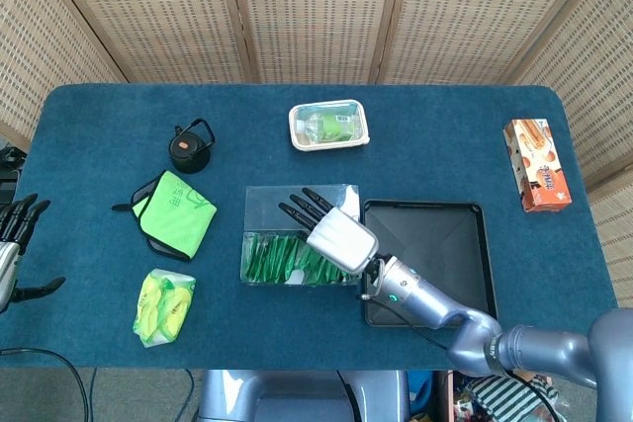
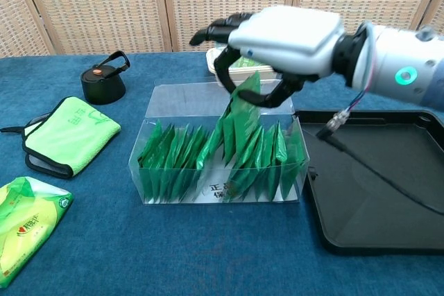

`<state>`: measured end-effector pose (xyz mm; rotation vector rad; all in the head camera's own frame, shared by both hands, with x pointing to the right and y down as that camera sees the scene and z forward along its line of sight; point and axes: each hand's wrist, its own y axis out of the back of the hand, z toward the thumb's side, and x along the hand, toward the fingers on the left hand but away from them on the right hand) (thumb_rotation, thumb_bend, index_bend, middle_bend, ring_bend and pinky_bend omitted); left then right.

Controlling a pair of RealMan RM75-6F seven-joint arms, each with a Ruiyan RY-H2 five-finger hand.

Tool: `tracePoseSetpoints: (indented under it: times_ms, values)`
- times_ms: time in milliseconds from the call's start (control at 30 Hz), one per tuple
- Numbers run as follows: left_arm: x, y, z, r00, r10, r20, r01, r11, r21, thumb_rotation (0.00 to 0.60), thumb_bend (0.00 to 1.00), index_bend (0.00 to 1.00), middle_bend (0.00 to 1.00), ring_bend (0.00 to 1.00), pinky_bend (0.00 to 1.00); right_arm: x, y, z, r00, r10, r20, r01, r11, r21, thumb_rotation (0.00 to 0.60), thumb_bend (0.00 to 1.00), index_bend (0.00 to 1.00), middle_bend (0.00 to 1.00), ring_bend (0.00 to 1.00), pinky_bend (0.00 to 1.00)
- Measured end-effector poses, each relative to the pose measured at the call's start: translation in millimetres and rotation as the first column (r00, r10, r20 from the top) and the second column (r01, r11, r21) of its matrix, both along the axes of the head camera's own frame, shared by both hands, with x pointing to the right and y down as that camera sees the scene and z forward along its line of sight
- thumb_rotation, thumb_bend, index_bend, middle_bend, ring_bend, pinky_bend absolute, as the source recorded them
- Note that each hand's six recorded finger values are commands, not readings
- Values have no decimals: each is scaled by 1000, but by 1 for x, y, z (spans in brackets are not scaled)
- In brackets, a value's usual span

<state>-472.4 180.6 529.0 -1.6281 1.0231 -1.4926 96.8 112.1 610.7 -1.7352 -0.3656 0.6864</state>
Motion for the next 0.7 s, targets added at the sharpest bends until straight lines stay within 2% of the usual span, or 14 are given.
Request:
tracePoseSetpoints:
  times_ms: [200,433,567,700]
  values:
    - [1,1,-1,1000,2,0,-2,1000,2,600,50,0,0,0,0,21,-12,-33,999,30,29,-32,998,54,600,659,592,139,0,129]
    - [1,1,-1,1000,1,-1,-1,1000,1,600,51,0,0,0,0,64,-23,-68,997,79,25,-81,991,109,600,666,592,140,0,129]
    - [2,1,-1,1000,4,-1,-4,1000,0,600,51,0,0,0,0,96,-23,-78,993,115,8,-116,986,121,600,667,592,141,0,129]
    - [3,2,-1,1000,7,1,-7,1000,0,600,50,0,0,0,0,124,-14,-76,990,138,-12,-136,985,107,600,667,592,142,0,132]
